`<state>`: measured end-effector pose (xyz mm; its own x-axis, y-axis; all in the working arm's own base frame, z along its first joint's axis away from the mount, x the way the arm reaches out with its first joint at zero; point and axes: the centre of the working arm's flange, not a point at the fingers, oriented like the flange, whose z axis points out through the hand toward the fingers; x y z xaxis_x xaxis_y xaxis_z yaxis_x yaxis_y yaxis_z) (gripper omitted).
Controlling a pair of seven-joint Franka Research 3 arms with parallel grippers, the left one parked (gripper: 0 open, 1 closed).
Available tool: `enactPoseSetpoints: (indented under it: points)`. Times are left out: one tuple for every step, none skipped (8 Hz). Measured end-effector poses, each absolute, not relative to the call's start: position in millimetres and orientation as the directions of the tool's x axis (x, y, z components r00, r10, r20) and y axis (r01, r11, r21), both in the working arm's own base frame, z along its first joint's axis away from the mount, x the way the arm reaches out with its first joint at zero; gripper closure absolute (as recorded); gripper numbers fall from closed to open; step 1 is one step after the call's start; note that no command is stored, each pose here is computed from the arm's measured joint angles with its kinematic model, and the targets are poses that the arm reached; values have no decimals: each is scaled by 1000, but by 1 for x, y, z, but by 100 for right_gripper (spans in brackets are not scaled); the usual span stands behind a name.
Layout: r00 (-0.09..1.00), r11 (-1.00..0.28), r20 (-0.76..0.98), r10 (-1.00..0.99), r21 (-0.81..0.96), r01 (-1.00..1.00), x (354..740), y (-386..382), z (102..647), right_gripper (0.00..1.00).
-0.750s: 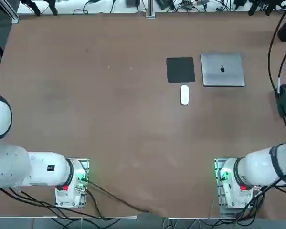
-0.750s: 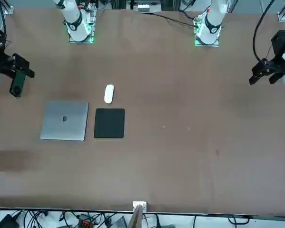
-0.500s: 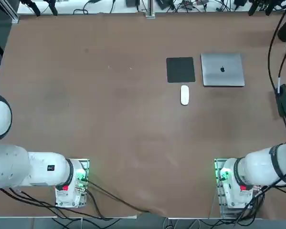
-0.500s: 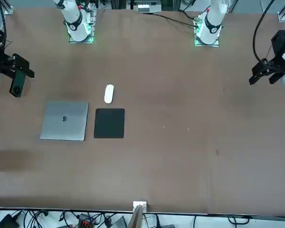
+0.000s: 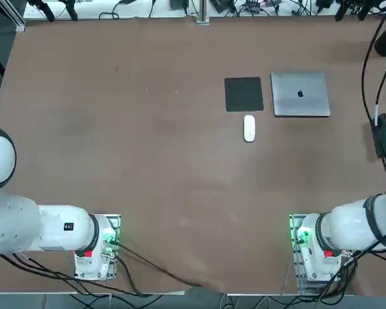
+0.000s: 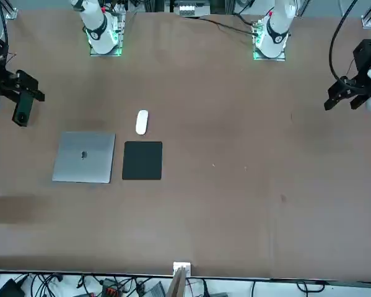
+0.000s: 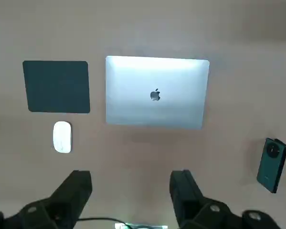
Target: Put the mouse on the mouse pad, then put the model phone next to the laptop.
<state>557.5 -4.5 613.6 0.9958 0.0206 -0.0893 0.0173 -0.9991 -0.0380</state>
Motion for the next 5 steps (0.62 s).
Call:
enactPoseSetpoints:
  points:
    - [996,-999,-90,22,-38,18,557,-4,614,0]
    - [993,-999,-116,24,-39,19,555,-4,611,0]
    - [980,-999,-196,26,-42,18,548,-4,600,0]
    - [947,-998,-319,33,-55,17,542,-2,579,0]
    - [897,-996,-438,55,-87,18,541,7,548,0]
